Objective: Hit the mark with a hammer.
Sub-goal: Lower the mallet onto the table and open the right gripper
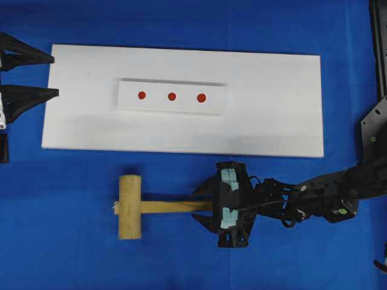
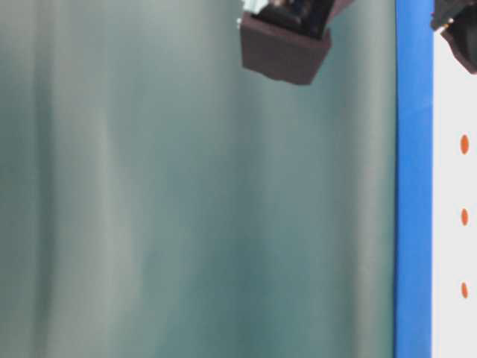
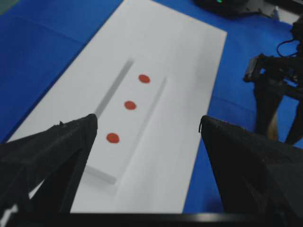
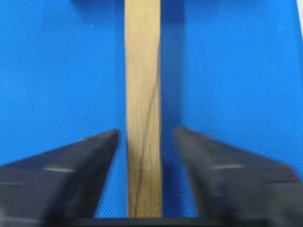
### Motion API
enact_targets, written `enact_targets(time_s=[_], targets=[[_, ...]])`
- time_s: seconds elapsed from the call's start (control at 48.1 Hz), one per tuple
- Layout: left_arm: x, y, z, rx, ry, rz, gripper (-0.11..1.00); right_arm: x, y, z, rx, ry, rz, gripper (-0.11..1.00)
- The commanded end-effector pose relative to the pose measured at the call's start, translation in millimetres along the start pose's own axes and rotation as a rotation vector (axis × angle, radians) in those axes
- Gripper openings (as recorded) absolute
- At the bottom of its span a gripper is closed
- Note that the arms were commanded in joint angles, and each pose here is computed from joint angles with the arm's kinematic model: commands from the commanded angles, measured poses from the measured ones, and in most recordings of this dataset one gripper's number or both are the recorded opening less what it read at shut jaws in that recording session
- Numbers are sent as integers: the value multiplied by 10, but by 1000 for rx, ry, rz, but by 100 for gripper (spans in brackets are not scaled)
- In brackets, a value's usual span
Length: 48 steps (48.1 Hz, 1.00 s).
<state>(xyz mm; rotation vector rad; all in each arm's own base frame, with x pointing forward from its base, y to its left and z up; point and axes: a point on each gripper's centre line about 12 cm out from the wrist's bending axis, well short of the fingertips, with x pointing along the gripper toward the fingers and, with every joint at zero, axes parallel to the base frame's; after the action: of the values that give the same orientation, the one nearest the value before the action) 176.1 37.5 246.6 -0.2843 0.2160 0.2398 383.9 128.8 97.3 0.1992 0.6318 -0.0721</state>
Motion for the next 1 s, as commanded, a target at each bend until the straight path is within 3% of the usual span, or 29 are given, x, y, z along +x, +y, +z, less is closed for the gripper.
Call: enact_targets(time_s=[0.0,0.104,0.166,0.436,0.644,0.81,0.977], targets=[[12,-5,49,-1,-13,1,85,-23,29,128,10,-34,9,61],[12,-5,49,-1,-13,1,85,-24,36,134,9,-37,10,86],[10,-5,50,-1,-13,1,85,-37,35,157,12,-43,11,94],[-1,-6,56,-4,-13,1,85,-319,111,445,3,-103,70,89],[-1,-7,57,-3,-14,1,84,-675,151,795,-61,-190,125,89],[-1,-6,56,2,-13,1,81,-903,0,969,-79,-250,112,88],[-6,-8,60,4,-16,0,77,-1082,-296,1014,-71,-269,74,88]])
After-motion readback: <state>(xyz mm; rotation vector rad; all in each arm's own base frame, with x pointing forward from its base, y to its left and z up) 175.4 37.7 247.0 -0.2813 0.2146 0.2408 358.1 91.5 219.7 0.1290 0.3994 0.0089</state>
